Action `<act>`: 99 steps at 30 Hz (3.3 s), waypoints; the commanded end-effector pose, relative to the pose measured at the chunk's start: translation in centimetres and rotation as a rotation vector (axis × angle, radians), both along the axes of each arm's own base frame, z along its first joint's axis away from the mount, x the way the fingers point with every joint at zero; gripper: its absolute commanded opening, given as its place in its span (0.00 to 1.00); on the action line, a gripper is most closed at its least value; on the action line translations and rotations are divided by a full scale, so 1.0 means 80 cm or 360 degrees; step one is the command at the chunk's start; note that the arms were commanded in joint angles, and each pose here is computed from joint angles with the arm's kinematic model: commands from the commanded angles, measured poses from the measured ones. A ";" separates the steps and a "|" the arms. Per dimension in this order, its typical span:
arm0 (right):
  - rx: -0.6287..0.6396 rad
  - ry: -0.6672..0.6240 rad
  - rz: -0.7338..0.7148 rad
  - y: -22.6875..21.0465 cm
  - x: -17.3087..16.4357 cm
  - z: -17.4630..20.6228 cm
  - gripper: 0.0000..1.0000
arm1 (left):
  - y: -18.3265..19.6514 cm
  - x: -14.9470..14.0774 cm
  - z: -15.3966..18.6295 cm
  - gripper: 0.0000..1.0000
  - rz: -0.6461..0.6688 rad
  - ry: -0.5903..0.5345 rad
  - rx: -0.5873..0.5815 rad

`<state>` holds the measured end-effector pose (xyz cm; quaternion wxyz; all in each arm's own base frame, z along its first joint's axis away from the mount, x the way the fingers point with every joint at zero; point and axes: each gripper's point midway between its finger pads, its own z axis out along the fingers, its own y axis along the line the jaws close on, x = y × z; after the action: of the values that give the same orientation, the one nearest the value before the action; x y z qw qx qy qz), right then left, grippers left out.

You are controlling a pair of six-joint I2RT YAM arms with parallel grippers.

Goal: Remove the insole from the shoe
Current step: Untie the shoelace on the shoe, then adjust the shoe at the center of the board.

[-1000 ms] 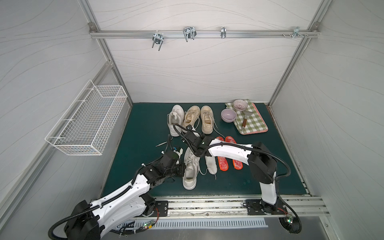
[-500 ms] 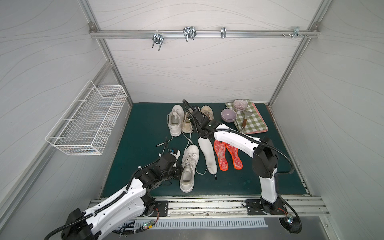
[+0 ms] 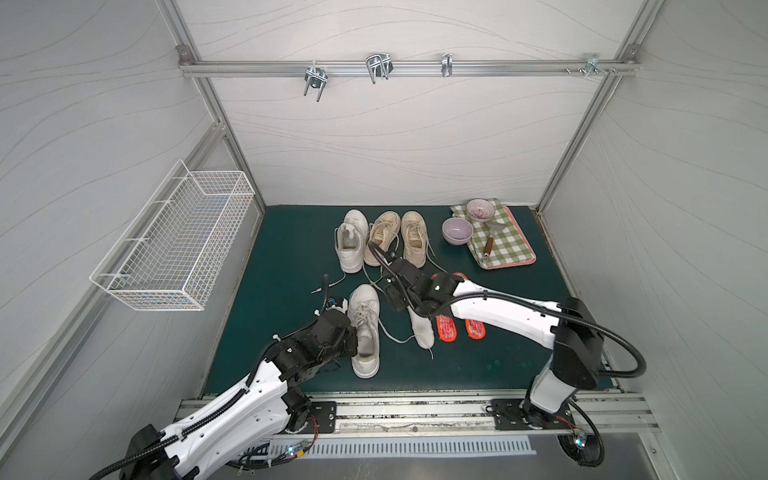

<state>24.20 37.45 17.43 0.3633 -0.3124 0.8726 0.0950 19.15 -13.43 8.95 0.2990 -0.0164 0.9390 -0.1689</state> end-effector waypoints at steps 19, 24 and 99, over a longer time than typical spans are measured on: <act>0.0207 0.0308 0.0224 0.044 -0.071 -0.044 0.59 | -0.044 0.050 0.049 0.48 -0.0048 -0.0134 -0.0092; 0.0171 0.0324 0.0215 0.052 -0.068 -0.053 0.56 | -0.046 0.055 0.045 0.40 -0.0048 -0.0120 -0.0080; 0.0032 0.0023 0.0076 0.050 -0.015 -0.067 0.70 | -0.029 0.037 0.033 0.58 -0.0090 -0.0140 -0.0349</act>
<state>20.76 40.38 10.18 0.3236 -0.3557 0.8707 0.1032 21.58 -15.66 10.66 0.3130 -0.0195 0.9093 -0.2734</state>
